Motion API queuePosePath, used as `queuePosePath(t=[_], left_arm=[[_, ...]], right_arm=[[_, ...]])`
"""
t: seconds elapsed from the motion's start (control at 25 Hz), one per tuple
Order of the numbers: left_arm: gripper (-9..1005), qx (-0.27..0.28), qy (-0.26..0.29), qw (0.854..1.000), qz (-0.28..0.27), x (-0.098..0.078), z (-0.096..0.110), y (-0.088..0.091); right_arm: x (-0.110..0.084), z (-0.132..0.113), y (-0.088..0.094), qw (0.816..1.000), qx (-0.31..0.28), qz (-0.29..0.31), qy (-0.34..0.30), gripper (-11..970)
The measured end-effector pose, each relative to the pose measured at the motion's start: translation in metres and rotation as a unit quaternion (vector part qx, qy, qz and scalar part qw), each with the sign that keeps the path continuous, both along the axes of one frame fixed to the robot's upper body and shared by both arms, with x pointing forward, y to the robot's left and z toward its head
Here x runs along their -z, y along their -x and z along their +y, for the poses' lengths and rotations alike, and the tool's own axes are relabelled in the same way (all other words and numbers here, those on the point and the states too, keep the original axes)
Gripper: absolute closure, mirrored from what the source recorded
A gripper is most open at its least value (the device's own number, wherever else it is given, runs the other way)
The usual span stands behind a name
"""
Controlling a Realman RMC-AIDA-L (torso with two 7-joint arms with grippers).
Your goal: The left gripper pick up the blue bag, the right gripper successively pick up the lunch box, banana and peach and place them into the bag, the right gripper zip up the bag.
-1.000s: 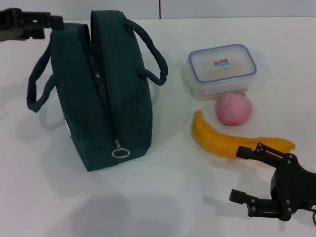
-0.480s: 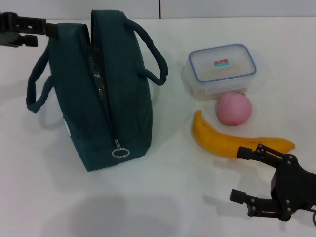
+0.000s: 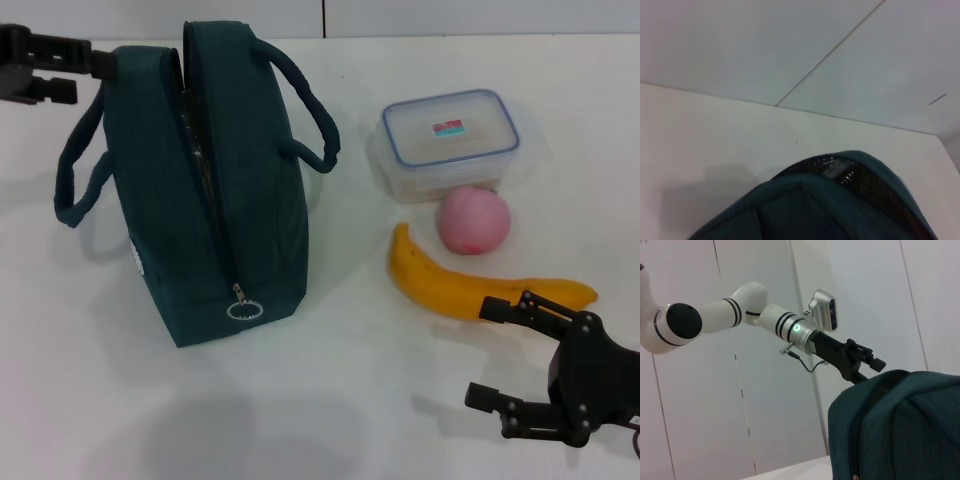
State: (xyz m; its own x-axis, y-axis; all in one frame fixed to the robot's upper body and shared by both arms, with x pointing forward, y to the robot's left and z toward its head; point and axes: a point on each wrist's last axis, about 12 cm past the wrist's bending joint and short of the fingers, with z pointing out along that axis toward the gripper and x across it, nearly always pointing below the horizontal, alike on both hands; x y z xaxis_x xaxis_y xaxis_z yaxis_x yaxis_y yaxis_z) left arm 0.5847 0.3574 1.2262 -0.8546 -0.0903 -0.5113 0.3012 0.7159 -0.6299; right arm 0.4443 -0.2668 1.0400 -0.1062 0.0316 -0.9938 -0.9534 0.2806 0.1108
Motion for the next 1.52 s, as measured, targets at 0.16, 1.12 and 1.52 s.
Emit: queuePosePath(t=[0.16, 1.12, 1.52], left_arm=[[164, 0.007, -0.001, 1.000, 0.013, 0.004, -0.005, 0.000], [296, 0.050, -0.018, 0.998, 0.037, 0.015, -0.037, -0.006], [436, 0.090, -0.034, 0.995, -0.002, 0.016, -0.045, -0.007]], right_arm=[[0.000, 0.000, -0.001, 1.000, -0.001, -0.001, 0.000, 75], [-0.002, 0.000, -0.002, 1.000, 0.005, -0.004, -0.005, 74], [-0.006, 0.000, -0.004, 1.000, 0.012, -0.011, -0.021, 75]])
